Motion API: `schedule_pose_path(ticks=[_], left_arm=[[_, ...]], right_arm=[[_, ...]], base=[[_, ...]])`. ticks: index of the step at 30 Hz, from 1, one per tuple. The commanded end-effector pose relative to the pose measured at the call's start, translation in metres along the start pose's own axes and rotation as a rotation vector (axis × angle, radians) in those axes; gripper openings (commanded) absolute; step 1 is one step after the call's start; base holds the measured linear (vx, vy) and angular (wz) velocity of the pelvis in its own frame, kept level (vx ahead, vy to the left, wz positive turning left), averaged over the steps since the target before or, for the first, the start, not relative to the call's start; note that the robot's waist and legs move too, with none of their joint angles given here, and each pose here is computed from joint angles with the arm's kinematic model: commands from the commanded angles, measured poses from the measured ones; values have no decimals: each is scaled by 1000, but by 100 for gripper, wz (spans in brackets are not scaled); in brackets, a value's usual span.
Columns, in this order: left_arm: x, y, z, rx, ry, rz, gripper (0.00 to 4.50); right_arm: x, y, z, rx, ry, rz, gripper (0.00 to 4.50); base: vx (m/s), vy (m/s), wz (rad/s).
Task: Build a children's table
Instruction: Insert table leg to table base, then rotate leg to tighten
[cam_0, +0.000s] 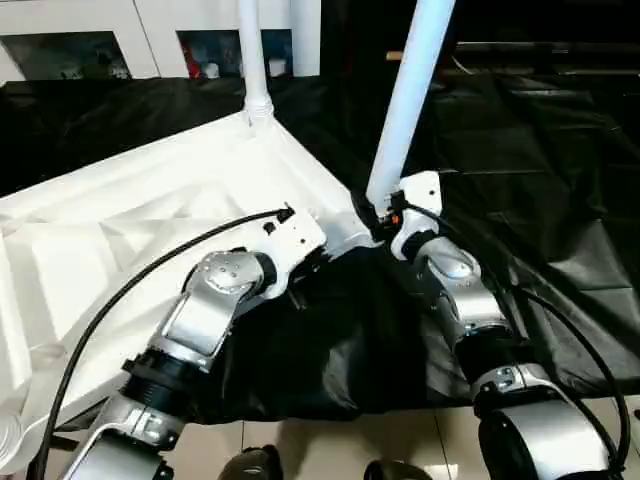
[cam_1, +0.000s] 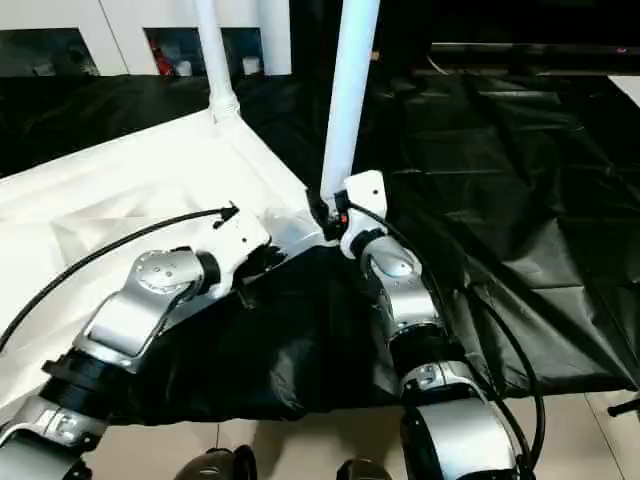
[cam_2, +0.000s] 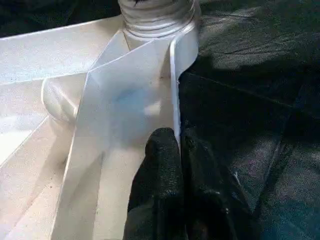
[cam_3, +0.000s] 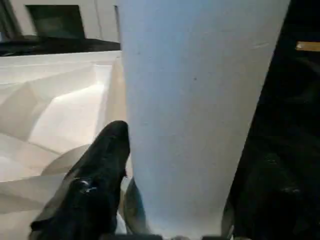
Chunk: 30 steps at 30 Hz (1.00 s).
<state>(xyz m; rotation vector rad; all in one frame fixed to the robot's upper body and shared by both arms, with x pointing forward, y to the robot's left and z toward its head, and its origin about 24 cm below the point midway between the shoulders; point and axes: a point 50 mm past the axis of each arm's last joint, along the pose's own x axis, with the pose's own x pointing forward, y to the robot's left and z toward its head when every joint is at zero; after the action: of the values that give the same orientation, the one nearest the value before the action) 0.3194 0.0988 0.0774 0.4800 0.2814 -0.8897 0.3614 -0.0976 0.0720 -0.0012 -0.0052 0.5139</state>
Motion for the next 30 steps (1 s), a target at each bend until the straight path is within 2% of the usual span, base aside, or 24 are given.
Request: schedule_pose_path(ticks=[1, 4, 5, 7, 8, 12, 15, 21, 23, 30], left_arm=[[2, -7, 11, 29, -93, -70, 0], [1, -7, 9, 76, -112, -117, 0], [-1, -7, 7, 88, -125, -158, 0], [-2, -7, 6, 84, -134, -177, 0], [-4, -7, 5, 65, -151, -224, 0], [-8, -8, 2, 54, -166, -296, 0], [-16, -4, -4, 55, -167, -386, 0], [-23, 0, -9, 66, -154, -467, 0], [-26, 2, -12, 82, -128, -500, 0], [-30, 5, -17, 98, -107, -528, 0]], right_arm=[[-6, 8, -22, 26, 94, 53, 329], [-9, 5, -20, 14, 89, 106, 346], [-15, 4, -18, -7, 91, 192, 346], [-18, 4, -18, -18, 96, 229, 346], [-25, 4, -19, -41, 111, 331, 346], [-38, 4, -20, -56, 144, 462, 346], [-56, 2, -20, -61, 220, 640, 346], [-73, 2, -17, -44, 303, 817, 346], [-81, 5, -16, -26, 340, 895, 331], [-87, 9, -18, -32, 387, 956, 288]], base=[[0, 0, 0], [0, 0, 0], [0, 0, 0], [0, 0, 0], [0, 0, 0], [0, 0, 0], [0, 0, 0], [0, 0, 0], [0, 0, 0], [0, 0, 0]])
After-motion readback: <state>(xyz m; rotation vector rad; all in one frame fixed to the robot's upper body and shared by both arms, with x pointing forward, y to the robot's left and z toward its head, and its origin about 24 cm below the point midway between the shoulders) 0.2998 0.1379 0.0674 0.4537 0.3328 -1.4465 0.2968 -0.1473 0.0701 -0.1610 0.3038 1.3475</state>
